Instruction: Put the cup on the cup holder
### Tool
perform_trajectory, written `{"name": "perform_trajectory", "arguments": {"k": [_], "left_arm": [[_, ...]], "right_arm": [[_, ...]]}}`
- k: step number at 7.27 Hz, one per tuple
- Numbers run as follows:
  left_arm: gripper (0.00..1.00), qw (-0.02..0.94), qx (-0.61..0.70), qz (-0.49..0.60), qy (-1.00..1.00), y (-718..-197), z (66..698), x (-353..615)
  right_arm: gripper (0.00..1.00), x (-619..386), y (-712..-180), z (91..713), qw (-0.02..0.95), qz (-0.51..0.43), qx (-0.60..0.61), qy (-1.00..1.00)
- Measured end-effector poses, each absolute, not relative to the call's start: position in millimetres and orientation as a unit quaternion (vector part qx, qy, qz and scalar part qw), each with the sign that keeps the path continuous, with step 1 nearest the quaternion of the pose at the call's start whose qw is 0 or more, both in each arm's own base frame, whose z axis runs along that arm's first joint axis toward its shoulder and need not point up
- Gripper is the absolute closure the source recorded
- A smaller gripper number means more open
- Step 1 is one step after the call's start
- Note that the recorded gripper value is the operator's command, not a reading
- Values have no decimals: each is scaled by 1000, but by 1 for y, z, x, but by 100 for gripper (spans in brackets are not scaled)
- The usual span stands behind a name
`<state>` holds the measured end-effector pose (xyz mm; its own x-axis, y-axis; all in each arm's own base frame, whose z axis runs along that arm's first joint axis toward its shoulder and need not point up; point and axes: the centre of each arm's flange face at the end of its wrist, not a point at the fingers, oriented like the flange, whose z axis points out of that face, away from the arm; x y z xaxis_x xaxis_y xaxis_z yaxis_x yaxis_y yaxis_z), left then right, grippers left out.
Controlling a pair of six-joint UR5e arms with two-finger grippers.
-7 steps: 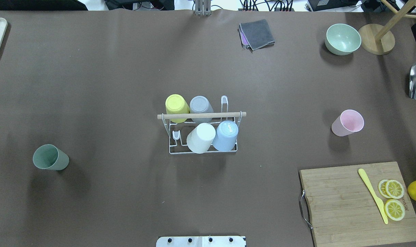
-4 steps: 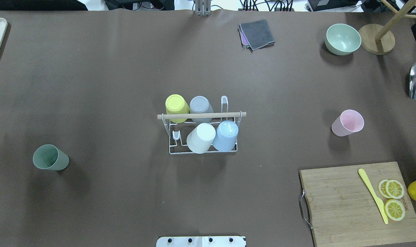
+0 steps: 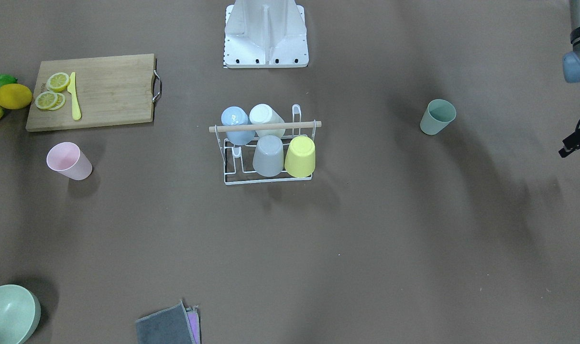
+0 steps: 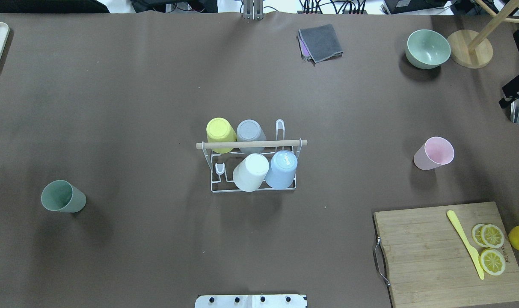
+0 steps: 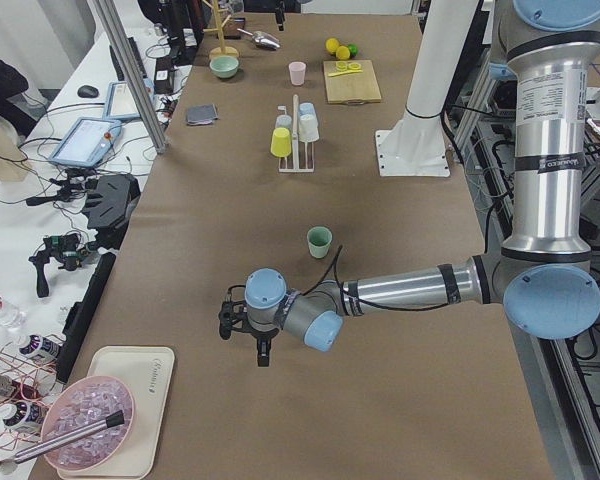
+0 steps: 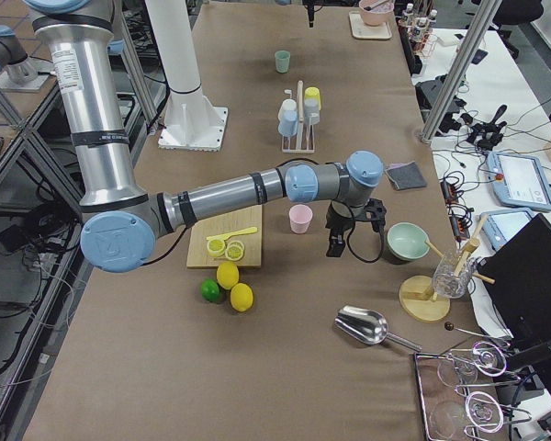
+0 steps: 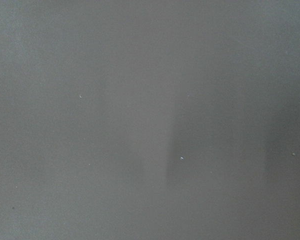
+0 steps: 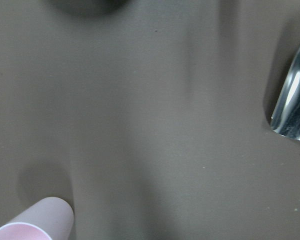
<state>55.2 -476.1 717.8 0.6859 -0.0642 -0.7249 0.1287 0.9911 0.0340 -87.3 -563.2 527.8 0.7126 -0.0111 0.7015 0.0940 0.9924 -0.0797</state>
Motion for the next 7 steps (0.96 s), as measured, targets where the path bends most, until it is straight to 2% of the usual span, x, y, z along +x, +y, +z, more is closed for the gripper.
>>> {"name": "perform_trajectory", "arguments": {"k": [4, 7], "left_arm": [[4, 913, 32, -63, 401, -479, 715, 47], [4, 894, 45, -100, 434, -538, 656, 2]], "right_arm": [[1, -135, -592, 501, 919, -50, -84, -382], [1, -177, -613, 496, 919, -70, -105, -374]]}}
